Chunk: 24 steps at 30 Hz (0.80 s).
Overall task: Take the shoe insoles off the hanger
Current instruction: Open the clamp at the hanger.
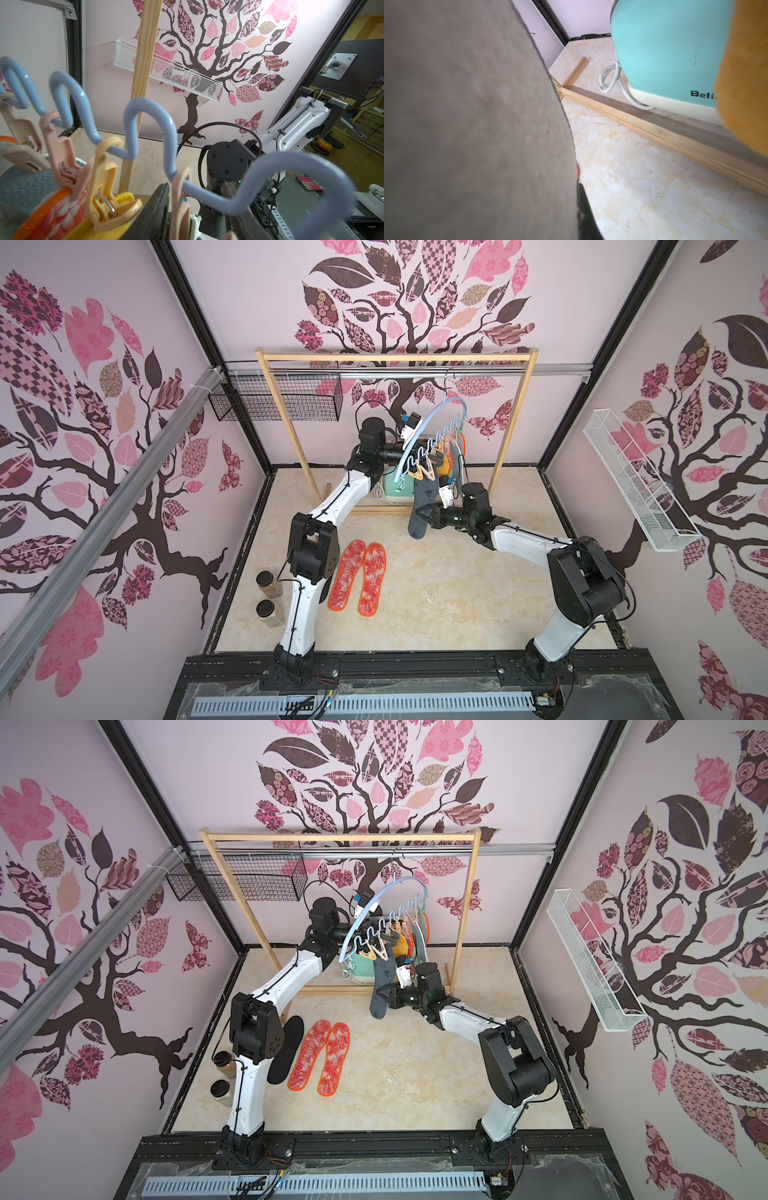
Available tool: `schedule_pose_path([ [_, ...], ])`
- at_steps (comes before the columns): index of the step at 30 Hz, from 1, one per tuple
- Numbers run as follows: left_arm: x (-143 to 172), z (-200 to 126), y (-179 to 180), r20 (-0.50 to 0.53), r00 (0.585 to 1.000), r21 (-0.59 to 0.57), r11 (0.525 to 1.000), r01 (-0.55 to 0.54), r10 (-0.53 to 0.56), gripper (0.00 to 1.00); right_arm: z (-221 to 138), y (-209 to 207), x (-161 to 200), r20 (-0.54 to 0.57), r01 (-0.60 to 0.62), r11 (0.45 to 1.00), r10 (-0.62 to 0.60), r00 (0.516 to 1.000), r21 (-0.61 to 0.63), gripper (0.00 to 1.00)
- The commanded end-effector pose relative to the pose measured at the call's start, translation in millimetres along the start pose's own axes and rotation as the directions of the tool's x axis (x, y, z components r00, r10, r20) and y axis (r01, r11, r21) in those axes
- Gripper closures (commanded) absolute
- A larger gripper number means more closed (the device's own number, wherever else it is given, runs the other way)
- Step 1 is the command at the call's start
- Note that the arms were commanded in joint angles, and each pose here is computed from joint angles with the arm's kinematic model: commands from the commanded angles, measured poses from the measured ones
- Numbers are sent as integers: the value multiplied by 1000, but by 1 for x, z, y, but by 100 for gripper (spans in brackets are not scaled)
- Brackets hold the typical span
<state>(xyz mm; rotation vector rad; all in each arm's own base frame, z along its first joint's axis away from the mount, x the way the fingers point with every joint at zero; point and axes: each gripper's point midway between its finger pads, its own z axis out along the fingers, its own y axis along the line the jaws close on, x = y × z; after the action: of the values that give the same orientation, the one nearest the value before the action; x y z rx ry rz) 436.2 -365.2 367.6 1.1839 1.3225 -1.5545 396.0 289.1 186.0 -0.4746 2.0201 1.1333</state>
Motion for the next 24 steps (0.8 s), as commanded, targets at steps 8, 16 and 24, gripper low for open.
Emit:
schedule_pose_path([
  [8, -3, 3, -5, -1, 1000, 33, 999, -11, 11, 64, 5, 2, -8, 3, 22, 1000, -21, 1000, -18, 94],
  [16, -4, 2, -4, 6, 1000, 20, 1000, -12, 12, 86, 5, 2, -7, 0, 20, 1000, -20, 1000, -18, 93],
  [24, -2, 1, 0, 11, 1000, 0, 1000, -6, 6, 94, 5, 2, -6, -1, 2, 1000, -2, 1000, -16, 94],
])
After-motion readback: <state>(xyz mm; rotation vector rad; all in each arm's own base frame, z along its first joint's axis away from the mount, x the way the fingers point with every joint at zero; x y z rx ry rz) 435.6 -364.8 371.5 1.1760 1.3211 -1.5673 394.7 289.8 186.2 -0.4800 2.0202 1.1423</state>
